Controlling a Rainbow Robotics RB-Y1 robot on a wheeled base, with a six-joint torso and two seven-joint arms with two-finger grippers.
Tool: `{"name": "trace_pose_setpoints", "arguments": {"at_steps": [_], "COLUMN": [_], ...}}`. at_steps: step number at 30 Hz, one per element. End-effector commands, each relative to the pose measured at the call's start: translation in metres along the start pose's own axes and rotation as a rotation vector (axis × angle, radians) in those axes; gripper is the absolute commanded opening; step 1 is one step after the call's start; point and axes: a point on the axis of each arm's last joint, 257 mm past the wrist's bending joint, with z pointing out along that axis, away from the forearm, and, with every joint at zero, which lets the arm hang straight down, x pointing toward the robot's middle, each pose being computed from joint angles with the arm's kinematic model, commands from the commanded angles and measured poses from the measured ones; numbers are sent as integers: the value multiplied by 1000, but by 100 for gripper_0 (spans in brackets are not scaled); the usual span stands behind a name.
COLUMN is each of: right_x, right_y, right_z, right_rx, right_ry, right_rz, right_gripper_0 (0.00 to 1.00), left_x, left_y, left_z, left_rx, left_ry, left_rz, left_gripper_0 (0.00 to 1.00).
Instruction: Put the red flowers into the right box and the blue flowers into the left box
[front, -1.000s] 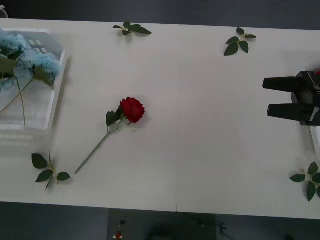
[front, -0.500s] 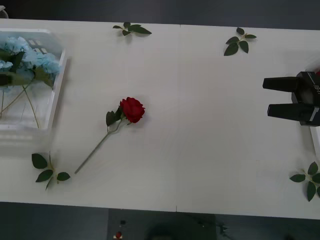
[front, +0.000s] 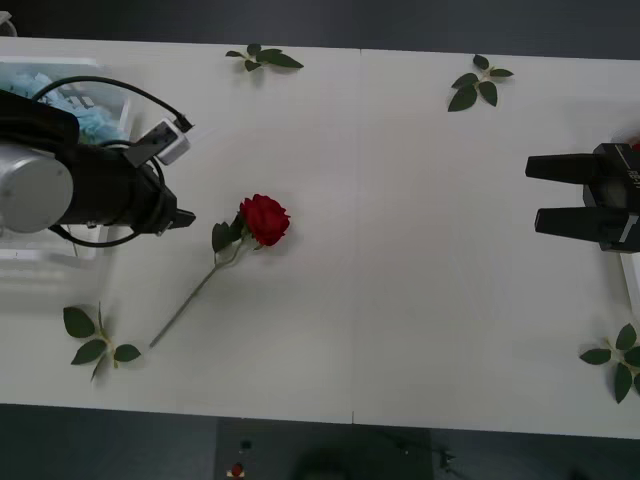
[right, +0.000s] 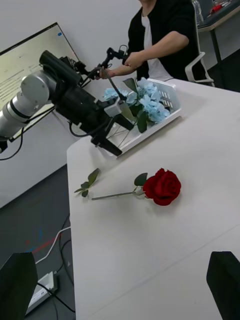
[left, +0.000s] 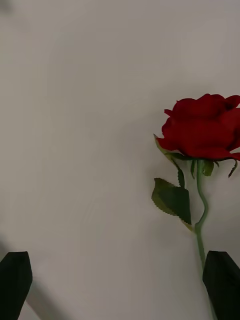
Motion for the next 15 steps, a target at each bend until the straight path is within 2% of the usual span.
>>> {"name": "trace_pose_setpoints", "arguments": {"at_steps": [1, 7, 15], "right_x": [-11, -11, -11], "right_y": [2, 2, 2], "right_z": [-1, -1, -1], "right_rx": [-9, -9, -9], "right_ry": [-15, -15, -15], "right_rz": [-19, -19, -19], "right_gripper_0": [100, 100, 100], "left_x": [-23, -17, -6], "left_y": [5, 6, -9], "left_z": [20, 47, 65], "left_rx": [-47, -89, -48], "left_ry": [-21, 9, 33], "left_rz": [38, 92, 72], "left_gripper_0": [100, 100, 100]}}
